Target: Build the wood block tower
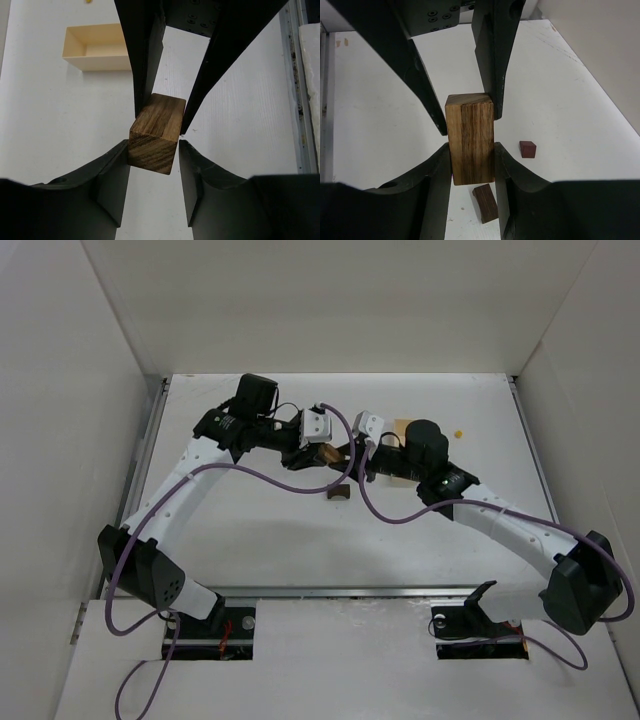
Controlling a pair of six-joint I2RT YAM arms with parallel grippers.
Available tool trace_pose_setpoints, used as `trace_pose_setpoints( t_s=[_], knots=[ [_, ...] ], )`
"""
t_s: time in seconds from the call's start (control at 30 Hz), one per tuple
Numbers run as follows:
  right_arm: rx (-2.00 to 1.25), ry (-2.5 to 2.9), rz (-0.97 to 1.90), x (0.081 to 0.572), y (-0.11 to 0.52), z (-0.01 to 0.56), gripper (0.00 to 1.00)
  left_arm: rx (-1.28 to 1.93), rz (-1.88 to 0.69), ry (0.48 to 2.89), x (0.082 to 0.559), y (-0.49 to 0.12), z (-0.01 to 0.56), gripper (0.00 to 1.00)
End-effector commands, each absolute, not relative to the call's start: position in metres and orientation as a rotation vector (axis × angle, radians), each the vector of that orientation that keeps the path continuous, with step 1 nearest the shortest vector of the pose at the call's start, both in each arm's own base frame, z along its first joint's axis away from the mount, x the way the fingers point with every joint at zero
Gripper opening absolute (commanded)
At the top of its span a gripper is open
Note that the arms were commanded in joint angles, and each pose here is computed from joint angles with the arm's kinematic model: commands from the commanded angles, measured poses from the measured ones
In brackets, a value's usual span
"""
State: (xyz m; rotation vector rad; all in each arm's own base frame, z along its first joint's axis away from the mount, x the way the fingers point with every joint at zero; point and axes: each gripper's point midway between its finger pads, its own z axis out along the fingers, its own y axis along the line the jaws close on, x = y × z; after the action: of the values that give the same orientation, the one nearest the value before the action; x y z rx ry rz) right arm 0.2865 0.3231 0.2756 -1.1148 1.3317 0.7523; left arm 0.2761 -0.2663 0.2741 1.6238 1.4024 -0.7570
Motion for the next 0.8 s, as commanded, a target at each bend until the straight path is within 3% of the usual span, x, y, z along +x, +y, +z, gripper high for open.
trace_pose_setpoints(
  t_s=[0.0, 0.1, 0.3, 0.33, 0.37, 0.4, 0.47, 0.53, 0.77],
  knots=[
    [-1.11, 1.275, 0.77, 0.285, 0.329, 0.294, 0.0, 1.623, -0.782, 1.315, 0.272, -0.274, 0.298, 0.35],
    [-1.122, 1.29, 0.78, 0.284, 0.331, 0.287, 0.0, 1.625, -0.787, 1.323, 0.271, -0.273, 0.297, 0.17],
    [-1.132, 1.322, 0.787, 0.289, 0.334, 0.279, 0.01, 1.624, -0.774, 1.334, 0.272, -0.272, 0.298, 0.09],
    [-1.126, 1.325, 0.779, 0.291, 0.334, 0.282, 0.12, 1.607, -0.77, 1.373, 0.273, -0.27, 0.296, 0.07],
    [-1.123, 1.338, 0.773, 0.292, 0.333, 0.28, 0.44, 1.599, -0.749, 1.397, 0.276, -0.268, 0.294, 0.07],
    [-1.122, 1.362, 0.767, 0.292, 0.331, 0.275, 0.58, 1.588, -0.721, 1.426, 0.281, -0.266, 0.289, 0.0],
    [-1.081, 1.401, 0.727, 0.297, 0.324, 0.273, 0.77, 1.579, -0.627, 1.502, 0.292, -0.263, 0.279, 0.0],
    [-1.047, 1.412, 0.684, 0.298, 0.315, 0.275, 0.86, 1.575, -0.561, 1.589, 0.303, -0.258, 0.261, 0.0],
    [-0.852, 1.532, 0.511, 0.286, 0.241, 0.263, 0.89, 1.599, -0.396, 1.735, 0.312, -0.274, 0.222, 0.0]
  ],
)
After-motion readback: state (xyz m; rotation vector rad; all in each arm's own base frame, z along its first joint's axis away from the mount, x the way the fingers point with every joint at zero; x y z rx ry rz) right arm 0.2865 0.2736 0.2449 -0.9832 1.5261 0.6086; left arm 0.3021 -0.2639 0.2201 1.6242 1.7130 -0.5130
